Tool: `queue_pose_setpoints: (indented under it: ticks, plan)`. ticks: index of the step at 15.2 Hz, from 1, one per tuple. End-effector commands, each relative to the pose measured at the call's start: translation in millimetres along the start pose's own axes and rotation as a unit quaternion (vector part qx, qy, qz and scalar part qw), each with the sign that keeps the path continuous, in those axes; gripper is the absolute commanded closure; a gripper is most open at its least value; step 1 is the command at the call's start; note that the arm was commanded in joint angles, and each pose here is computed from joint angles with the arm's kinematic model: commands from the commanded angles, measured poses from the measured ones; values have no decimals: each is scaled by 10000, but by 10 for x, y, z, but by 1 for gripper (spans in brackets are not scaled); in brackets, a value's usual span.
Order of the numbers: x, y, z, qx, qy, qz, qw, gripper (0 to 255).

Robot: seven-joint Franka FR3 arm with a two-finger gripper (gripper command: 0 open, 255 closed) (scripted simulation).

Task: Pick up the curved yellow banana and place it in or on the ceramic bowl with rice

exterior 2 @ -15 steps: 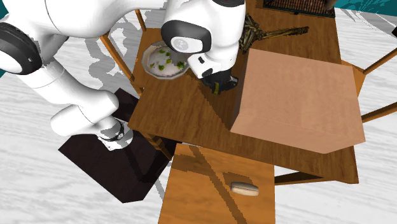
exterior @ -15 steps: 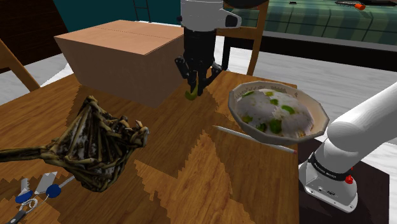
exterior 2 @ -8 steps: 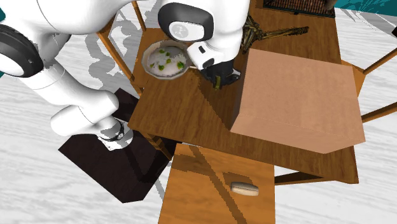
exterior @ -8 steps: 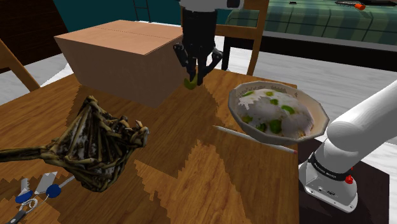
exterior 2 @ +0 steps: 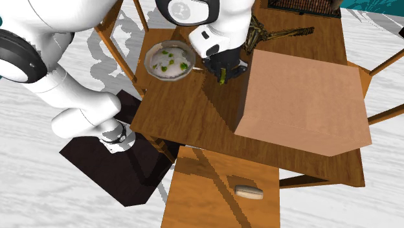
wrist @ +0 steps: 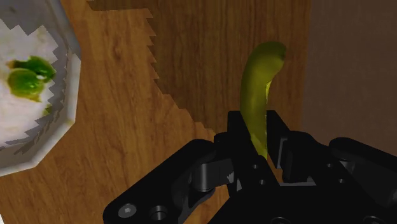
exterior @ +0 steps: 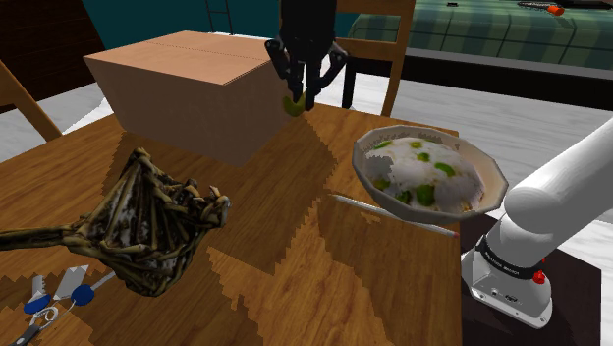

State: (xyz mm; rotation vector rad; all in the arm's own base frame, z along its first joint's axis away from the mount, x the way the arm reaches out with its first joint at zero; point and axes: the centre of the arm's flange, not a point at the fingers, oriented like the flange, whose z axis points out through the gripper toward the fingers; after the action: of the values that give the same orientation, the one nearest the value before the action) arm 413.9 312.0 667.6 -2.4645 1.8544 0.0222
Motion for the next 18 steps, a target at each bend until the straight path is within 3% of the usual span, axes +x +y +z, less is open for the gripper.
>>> queue_pose_setpoints:
  ticks: [1,16,18]
  plan:
    - [0,-8,-110,-1,1,2,10000,255]
    - [-34,-36,-858,-1,1,2,10000,255]
    - [-95,221,-859,-1,1,2,10000,255]
